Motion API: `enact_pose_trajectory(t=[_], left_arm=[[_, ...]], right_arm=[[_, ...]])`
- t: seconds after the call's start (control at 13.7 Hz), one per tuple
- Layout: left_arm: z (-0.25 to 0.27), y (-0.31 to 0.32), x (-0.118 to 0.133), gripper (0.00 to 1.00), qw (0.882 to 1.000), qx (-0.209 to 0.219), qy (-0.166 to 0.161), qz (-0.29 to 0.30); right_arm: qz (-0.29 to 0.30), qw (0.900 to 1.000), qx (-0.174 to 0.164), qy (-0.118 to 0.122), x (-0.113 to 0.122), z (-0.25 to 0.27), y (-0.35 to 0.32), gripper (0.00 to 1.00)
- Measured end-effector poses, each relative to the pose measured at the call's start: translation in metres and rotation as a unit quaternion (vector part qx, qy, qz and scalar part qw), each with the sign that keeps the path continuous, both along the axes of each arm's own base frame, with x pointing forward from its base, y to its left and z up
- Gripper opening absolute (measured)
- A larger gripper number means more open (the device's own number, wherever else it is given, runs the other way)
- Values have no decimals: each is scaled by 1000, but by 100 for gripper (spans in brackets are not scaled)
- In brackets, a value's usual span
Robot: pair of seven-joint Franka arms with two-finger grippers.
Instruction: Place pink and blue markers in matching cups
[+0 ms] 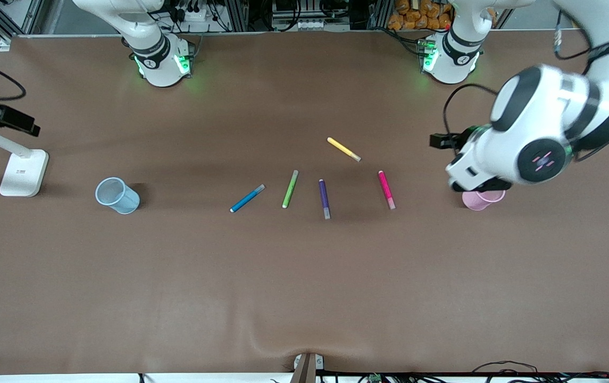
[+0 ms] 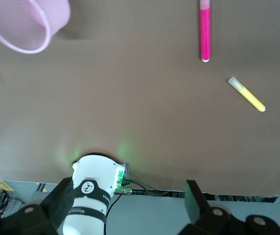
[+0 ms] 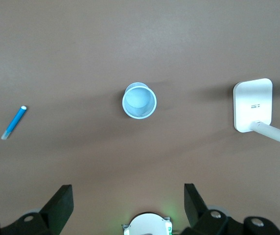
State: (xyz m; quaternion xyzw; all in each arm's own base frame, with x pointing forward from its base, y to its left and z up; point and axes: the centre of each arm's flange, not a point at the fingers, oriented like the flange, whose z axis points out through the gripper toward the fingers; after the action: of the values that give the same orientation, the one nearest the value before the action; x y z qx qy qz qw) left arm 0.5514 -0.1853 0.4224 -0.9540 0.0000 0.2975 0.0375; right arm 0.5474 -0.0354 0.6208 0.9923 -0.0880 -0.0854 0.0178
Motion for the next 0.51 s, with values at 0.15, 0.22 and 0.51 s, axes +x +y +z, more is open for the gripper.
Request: enact_pose_trajectory(t=[0.15,0.22,0.51], left_arm=[[-21,-15,7,100,1000,-2,14,-10],[-29,-20,10,100,1000,-4,19,-12],[-59,-24,20,100,999,-6,37,-12]], right_arm=[[0,1000,-1,4,5,-6,0,100],[0,1000,-1,4,6,-6,0,100],[0,1000,-2,4,6,-5,0,100]])
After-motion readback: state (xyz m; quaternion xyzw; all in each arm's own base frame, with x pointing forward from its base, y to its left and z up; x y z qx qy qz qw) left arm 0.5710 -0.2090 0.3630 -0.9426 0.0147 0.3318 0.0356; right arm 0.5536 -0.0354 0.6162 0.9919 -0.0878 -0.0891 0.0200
